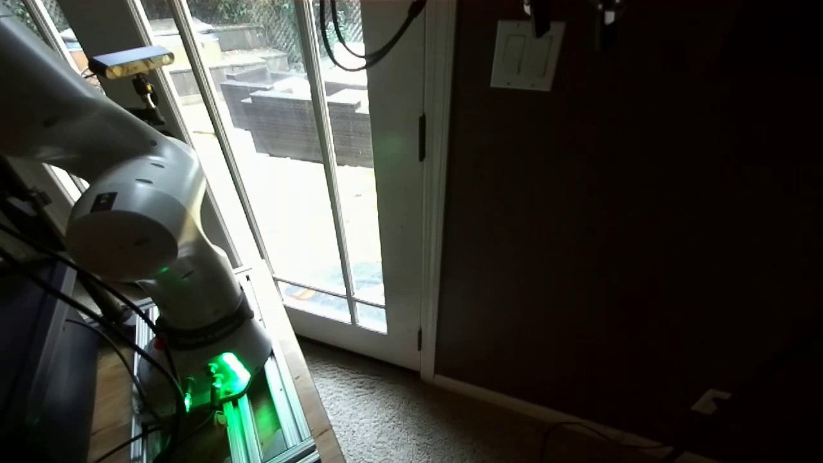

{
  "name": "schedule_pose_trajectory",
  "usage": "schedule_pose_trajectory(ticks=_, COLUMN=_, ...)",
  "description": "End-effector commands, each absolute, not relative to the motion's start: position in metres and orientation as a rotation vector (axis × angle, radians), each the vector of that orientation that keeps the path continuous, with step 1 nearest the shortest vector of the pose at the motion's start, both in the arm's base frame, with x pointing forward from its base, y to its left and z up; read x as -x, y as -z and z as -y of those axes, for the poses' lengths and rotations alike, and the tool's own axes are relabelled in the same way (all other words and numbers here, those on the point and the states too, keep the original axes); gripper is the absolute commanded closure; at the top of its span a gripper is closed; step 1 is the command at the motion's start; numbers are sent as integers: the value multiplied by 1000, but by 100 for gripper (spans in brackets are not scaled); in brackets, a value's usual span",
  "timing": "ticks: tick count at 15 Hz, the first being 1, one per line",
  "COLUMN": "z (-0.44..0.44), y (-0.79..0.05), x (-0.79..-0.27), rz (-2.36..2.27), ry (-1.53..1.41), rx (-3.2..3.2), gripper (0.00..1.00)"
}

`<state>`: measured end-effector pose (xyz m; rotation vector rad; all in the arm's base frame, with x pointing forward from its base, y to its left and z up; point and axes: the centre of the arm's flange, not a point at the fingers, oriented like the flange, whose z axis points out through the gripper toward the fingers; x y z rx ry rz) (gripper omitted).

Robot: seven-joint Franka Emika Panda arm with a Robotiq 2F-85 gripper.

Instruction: Turn off the light switch on the right.

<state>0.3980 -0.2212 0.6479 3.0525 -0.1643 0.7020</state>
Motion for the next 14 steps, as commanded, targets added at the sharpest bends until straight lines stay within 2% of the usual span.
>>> schedule_pose_trajectory(ticks=1, z=242, y=-586, x=-345, rz=432, ry=-632, rx=-3104, gripper=0)
schedule_pose_trajectory(ticks=3, z=254, y=-557, x=-321, rz=537, ry=-592, rx=-3134, gripper=0)
schedule_pose_trajectory(ticks=4, z=257, y=-580, x=-355, rz=434, ry=-571, rx=-3132, gripper=0)
schedule_pose_trajectory(ticks=7, z=264, y=-557, x=-334, rz=503, ry=-550, rx=-3153, gripper=0)
schedule_pose_trajectory(ticks=14, z=259, y=-559, x=-332, rz=509, ry=-561, rx=-3152, gripper=0)
